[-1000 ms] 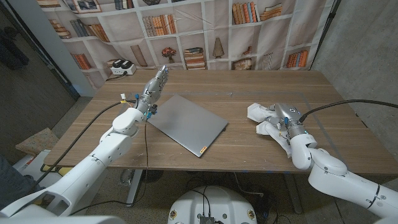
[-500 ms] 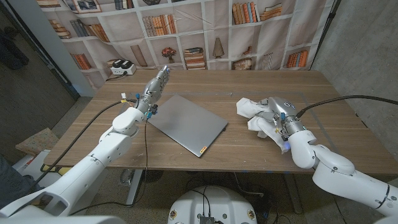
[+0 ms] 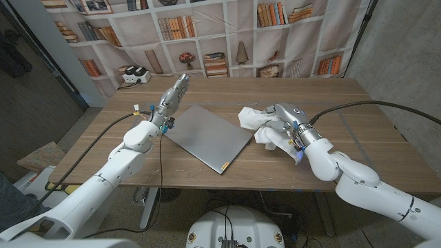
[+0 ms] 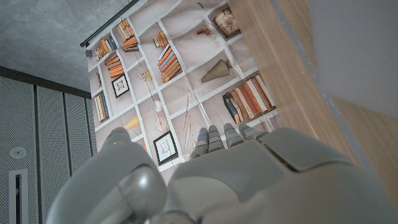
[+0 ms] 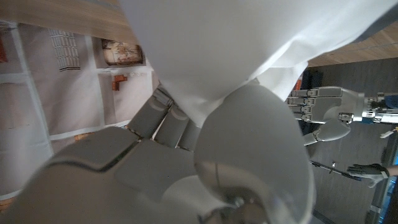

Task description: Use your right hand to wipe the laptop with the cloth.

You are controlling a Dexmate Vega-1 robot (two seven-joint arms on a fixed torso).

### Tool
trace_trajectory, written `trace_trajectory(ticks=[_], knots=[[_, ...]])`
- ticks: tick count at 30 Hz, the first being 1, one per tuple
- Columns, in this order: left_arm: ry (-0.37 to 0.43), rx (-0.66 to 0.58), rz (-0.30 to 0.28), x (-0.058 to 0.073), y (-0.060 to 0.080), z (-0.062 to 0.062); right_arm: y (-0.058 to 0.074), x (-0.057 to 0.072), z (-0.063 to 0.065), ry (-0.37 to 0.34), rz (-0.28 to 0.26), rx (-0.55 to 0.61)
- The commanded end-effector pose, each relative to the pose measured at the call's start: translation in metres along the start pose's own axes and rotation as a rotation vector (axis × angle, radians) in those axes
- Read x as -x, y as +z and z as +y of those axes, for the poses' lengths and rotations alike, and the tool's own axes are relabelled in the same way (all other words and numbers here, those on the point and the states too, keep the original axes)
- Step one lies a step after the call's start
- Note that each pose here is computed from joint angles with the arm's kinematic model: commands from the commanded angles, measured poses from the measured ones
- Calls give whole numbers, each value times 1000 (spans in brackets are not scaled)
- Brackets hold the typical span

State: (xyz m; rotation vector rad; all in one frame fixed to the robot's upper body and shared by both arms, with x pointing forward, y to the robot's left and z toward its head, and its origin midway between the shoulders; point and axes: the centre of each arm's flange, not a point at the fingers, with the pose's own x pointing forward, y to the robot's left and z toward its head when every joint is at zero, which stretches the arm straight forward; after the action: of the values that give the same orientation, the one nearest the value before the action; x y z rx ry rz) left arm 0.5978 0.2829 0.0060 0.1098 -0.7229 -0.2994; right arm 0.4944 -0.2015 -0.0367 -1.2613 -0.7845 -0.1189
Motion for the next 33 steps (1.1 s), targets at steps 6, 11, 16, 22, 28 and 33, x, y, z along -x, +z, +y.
trace_trajectory(ticks=[6, 11, 16, 22, 28, 33], knots=[[13, 4, -2, 10, -1, 3, 66, -29, 21, 37, -304, 39], [14, -1, -6, 11, 1, 4, 78, -39, 25, 69, -350, 70], [21, -5, -9, 14, 3, 6, 90, -49, 29, 103, -381, 106], [27, -8, -12, 16, 5, 8, 101, -61, 40, 135, -423, 124], [28, -13, -16, 17, 8, 9, 106, -73, 57, 172, -447, 152], [30, -14, -14, 18, 9, 10, 112, -79, 69, 198, -473, 177]])
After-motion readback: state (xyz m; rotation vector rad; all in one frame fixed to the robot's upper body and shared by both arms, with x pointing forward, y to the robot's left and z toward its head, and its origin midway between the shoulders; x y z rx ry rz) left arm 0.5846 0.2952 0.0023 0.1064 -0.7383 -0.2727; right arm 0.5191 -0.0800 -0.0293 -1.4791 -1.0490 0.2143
